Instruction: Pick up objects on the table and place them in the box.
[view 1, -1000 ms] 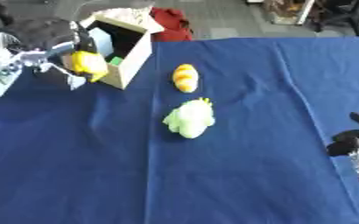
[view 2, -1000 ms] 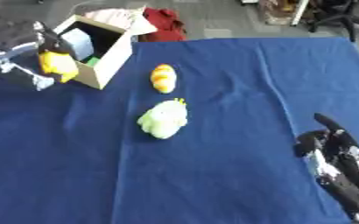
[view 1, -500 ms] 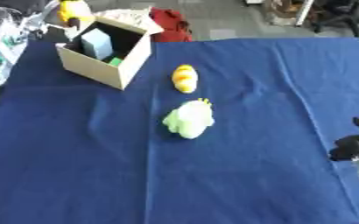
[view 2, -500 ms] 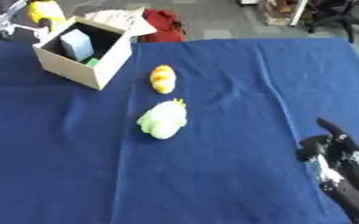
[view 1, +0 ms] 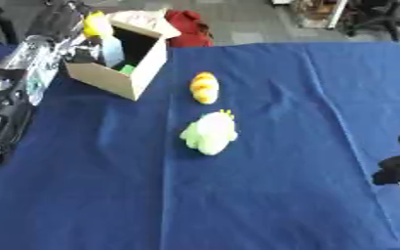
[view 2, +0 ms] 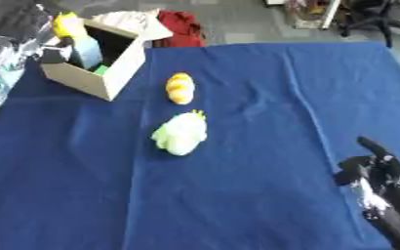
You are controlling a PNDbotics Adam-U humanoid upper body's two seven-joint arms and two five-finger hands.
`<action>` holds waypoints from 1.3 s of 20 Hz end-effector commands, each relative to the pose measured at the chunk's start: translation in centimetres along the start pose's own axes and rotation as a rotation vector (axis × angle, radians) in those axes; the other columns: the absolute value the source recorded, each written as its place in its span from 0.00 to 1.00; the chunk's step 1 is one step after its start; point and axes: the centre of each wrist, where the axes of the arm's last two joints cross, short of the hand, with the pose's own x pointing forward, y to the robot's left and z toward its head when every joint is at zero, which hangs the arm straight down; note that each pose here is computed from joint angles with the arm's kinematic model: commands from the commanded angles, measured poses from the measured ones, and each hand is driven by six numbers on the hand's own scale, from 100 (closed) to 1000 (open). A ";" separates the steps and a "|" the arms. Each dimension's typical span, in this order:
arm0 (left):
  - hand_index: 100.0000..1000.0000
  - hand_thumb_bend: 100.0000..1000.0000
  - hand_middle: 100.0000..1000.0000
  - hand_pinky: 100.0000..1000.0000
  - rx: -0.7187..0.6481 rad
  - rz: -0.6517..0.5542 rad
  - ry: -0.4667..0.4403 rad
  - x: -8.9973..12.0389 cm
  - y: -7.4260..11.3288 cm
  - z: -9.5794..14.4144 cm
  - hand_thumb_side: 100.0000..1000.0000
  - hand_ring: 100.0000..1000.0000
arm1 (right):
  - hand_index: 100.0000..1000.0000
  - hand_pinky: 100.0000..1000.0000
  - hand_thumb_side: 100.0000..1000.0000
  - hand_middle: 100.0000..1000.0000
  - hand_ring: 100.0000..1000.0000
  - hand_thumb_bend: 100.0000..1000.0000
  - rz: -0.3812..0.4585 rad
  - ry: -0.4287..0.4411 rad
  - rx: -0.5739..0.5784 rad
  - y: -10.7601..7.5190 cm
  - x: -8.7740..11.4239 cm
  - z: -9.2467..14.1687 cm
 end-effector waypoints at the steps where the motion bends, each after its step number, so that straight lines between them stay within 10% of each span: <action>1: 1.00 0.16 0.92 0.87 0.046 -0.006 0.016 -0.9 1.6 -0.4 0.63 0.83 | 0.92 0.55 0.37 0.55 0.54 0.00 0.005 -0.022 0.006 -0.2 0.5 -0.3; 7: 0.93 0.09 0.80 0.84 0.102 0.037 -0.119 0.5 3.7 0.1 0.26 0.77 | 0.92 0.55 0.37 0.55 0.54 0.00 0.010 -0.024 0.002 -0.3 0.6 -0.3; 16: 0.91 0.12 0.79 0.83 -0.143 0.024 -0.784 8.5 8.5 2.9 0.38 0.77 | 0.92 0.55 0.37 0.55 0.54 0.00 0.014 -0.030 0.001 -0.3 0.6 -0.4; 26: 0.91 0.17 0.79 0.83 -0.386 -0.040 -0.948 12.9 5.2 3.9 0.52 0.76 | 0.92 0.55 0.38 0.55 0.54 0.00 0.007 -0.039 0.011 -0.1 0.7 -0.5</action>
